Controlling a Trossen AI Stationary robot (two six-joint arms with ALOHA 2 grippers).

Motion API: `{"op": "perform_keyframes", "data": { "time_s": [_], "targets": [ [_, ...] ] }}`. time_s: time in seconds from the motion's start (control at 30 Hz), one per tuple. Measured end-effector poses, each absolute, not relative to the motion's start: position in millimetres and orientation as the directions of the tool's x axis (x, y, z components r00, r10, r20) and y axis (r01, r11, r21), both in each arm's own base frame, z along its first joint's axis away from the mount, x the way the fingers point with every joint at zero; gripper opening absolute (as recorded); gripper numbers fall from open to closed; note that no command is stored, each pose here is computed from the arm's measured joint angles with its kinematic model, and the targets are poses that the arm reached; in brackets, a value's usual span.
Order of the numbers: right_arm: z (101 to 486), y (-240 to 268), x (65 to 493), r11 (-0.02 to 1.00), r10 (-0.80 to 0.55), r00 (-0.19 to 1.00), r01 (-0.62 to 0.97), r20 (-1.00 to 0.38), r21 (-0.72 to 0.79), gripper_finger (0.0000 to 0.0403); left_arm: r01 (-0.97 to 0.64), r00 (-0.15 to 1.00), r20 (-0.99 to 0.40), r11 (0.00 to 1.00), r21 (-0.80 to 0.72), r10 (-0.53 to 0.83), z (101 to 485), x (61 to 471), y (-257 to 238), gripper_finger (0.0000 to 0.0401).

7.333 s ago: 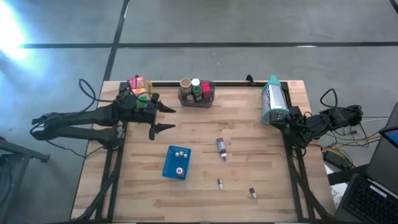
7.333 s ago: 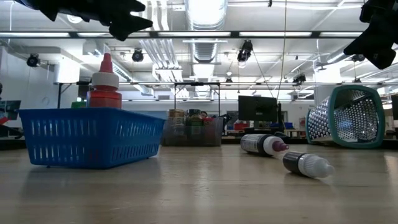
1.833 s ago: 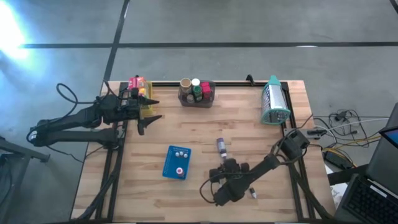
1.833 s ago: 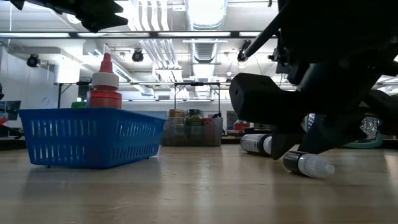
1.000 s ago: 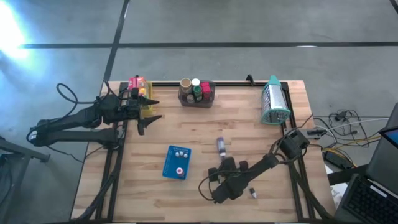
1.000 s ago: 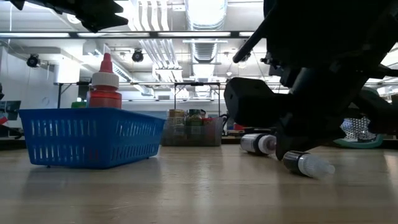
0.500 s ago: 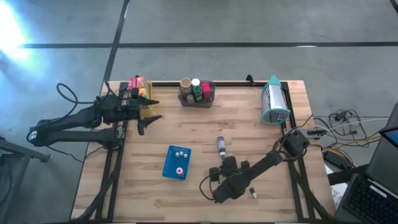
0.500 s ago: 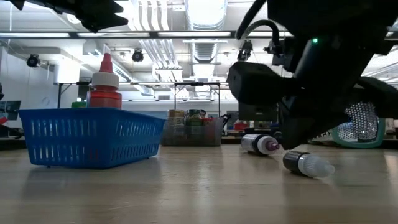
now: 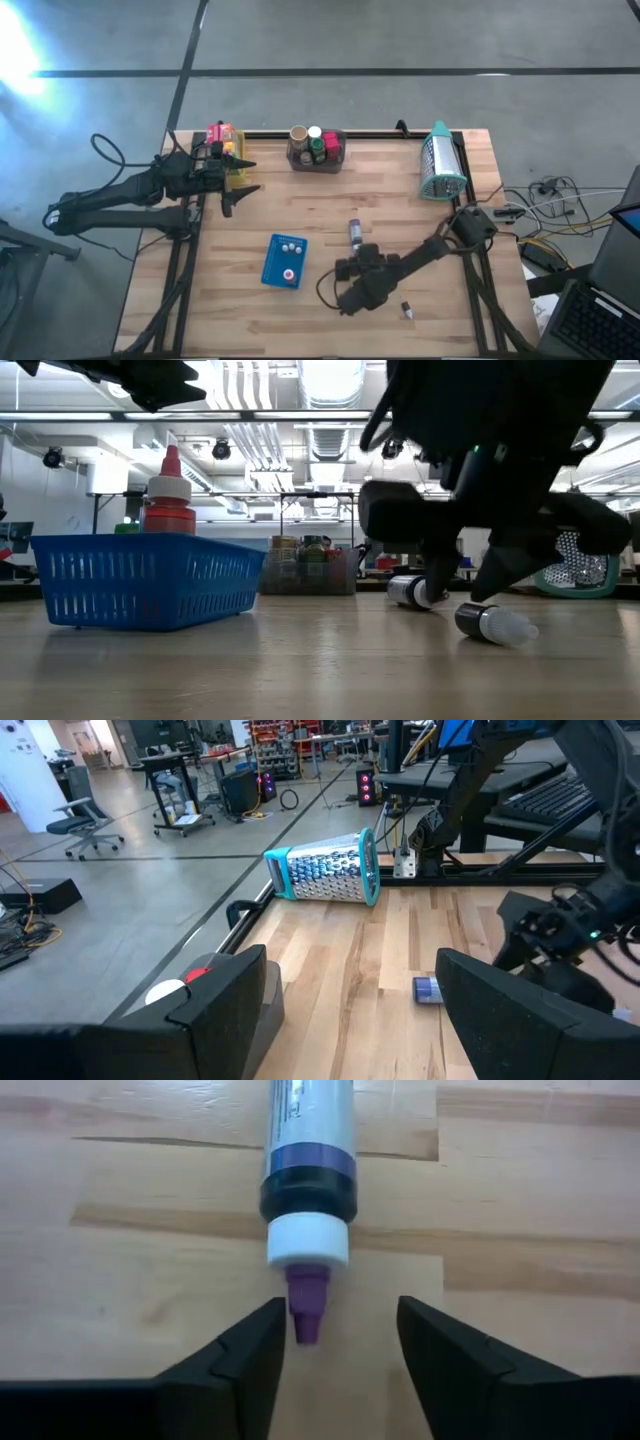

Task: Pick & Place Kitchen Items
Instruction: Put the large purple food coloring bottle into the blue bin

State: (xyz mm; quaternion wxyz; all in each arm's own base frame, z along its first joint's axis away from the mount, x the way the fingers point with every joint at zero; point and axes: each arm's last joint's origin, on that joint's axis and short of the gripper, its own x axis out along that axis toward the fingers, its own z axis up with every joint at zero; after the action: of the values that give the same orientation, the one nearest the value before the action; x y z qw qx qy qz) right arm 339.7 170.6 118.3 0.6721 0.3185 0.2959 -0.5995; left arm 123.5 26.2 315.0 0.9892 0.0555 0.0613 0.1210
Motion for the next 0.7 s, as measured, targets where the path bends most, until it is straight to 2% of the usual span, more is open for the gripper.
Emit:
{"op": "perform_keyframes", "data": {
  "time_s": [0.13,0.3,0.7],
  "targets": [
    [112.2,163.0,342.0,0.061,-0.627,0.086,0.996,-0.774,0.061,0.0210,-0.233,0.963,-0.108,0.964,0.125,0.246,314.9,123.5,26.2,0.0296],
    [103.5,157.9,342.1,0.060,-0.653,0.078,0.997,-0.753,0.051,0.0209,-0.233,0.963,-0.108,0.965,0.124,0.246,314.9,123.5,26.2,0.0296],
    [99.1,153.7,340.9,0.083,-0.699,0.104,0.995,-0.707,0.064,0.0111,-0.233,0.963,-0.109,0.964,0.125,0.246,314.9,123.5,26.2,0.0296]
  ]
}}
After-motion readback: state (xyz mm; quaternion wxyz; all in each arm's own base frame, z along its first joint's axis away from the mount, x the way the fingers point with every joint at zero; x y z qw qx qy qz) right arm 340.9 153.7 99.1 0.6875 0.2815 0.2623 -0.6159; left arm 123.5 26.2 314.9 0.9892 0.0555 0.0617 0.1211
